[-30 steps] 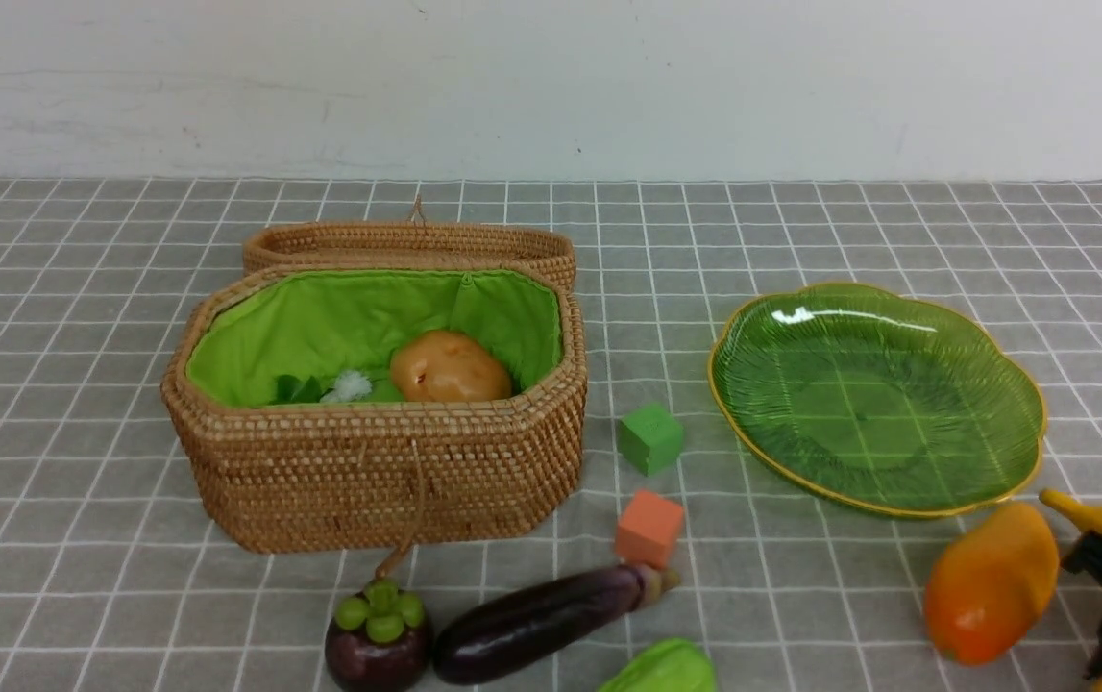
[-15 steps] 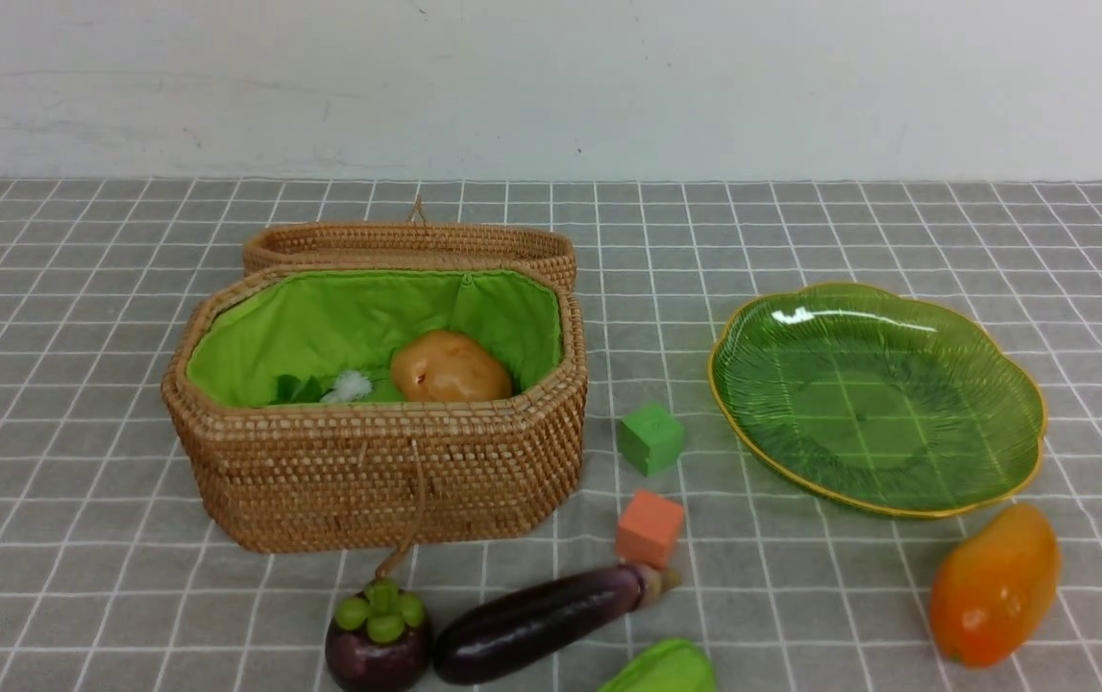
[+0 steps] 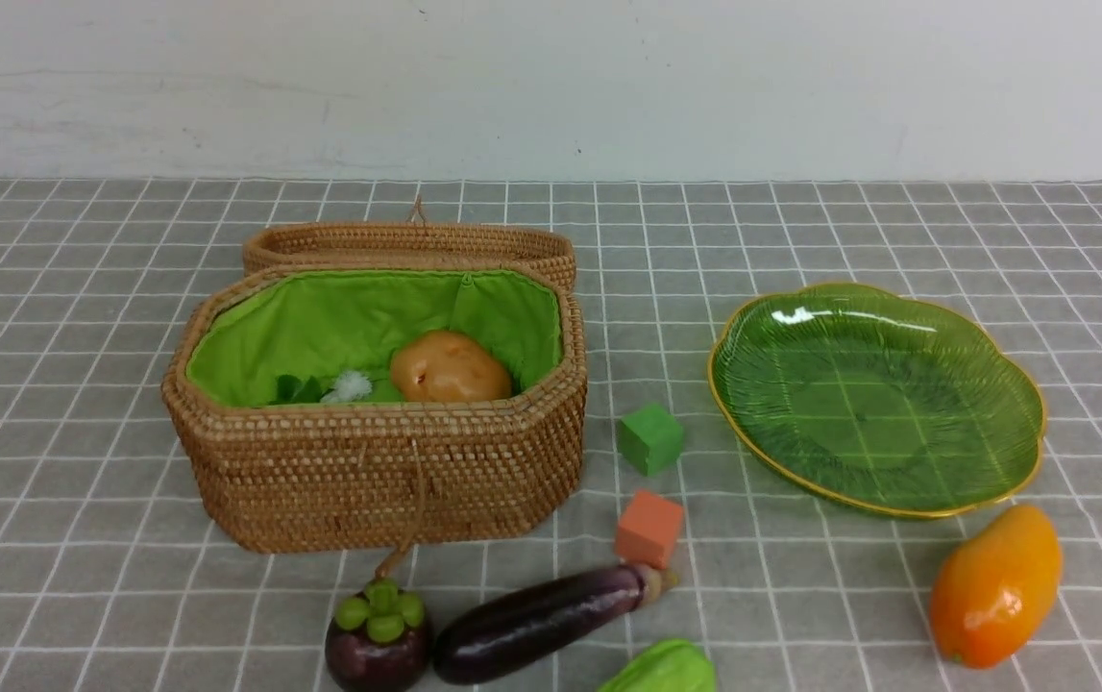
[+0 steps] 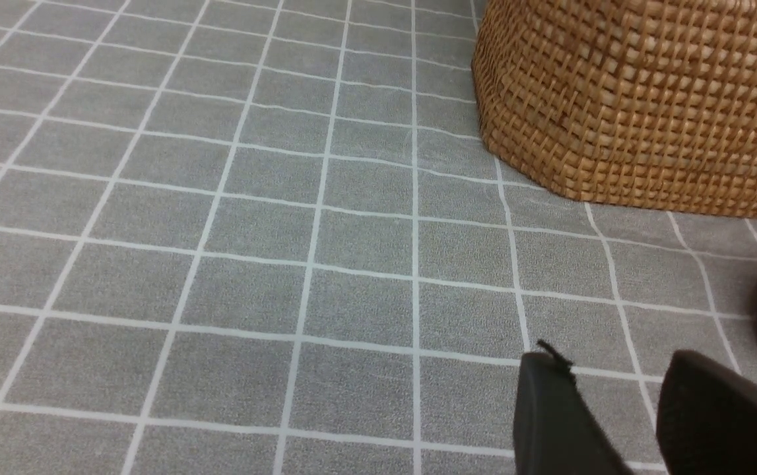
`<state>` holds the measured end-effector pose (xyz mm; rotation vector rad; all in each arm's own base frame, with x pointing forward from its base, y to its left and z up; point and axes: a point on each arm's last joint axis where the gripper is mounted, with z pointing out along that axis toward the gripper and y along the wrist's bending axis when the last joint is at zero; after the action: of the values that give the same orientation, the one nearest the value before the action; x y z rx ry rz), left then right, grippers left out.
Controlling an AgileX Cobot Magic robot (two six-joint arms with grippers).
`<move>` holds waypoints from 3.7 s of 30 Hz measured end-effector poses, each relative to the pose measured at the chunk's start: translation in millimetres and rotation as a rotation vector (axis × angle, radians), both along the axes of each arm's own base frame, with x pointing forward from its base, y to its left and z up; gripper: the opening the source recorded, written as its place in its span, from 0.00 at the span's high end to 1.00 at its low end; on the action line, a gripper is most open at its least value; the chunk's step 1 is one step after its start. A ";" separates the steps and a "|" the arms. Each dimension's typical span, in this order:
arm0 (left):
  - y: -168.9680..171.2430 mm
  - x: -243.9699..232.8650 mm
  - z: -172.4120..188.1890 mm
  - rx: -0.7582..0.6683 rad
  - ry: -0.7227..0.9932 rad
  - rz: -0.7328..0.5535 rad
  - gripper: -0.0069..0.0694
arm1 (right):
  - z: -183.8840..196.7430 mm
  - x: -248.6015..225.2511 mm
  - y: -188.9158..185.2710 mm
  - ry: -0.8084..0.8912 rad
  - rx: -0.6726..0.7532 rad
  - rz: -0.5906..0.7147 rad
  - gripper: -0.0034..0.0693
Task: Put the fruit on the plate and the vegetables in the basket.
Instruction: Use the right arm to grab a banana and put it into the right plate, then use the right arm to grab a mango and put it into the right plate
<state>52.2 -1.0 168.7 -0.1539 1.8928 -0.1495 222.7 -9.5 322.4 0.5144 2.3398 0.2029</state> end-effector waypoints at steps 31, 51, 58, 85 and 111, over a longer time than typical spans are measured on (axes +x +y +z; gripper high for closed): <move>0.0 0.0 0.0 0.000 0.000 0.000 0.60 | -87.7 157.0 -0.9 0.297 -0.001 0.272 0.09; 0.0 0.0 0.0 0.000 0.000 0.000 0.60 | -105.2 44.0 6.5 0.501 0.241 -0.062 0.20; 0.0 0.0 0.0 0.000 0.000 0.000 0.60 | -103.9 51.6 6.2 0.417 0.263 -0.088 0.17; 0.0 0.0 0.0 0.000 0.000 0.000 0.60 | -146.0 72.8 28.4 0.488 0.333 0.032 0.22; 0.0 0.0 0.0 0.000 0.000 0.000 0.60 | -43.2 120.8 37.9 -0.063 0.046 0.224 0.22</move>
<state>52.2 -1.0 168.7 -0.1539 1.8928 -0.1495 343.5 28.4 279.2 0.2624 2.3333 0.3731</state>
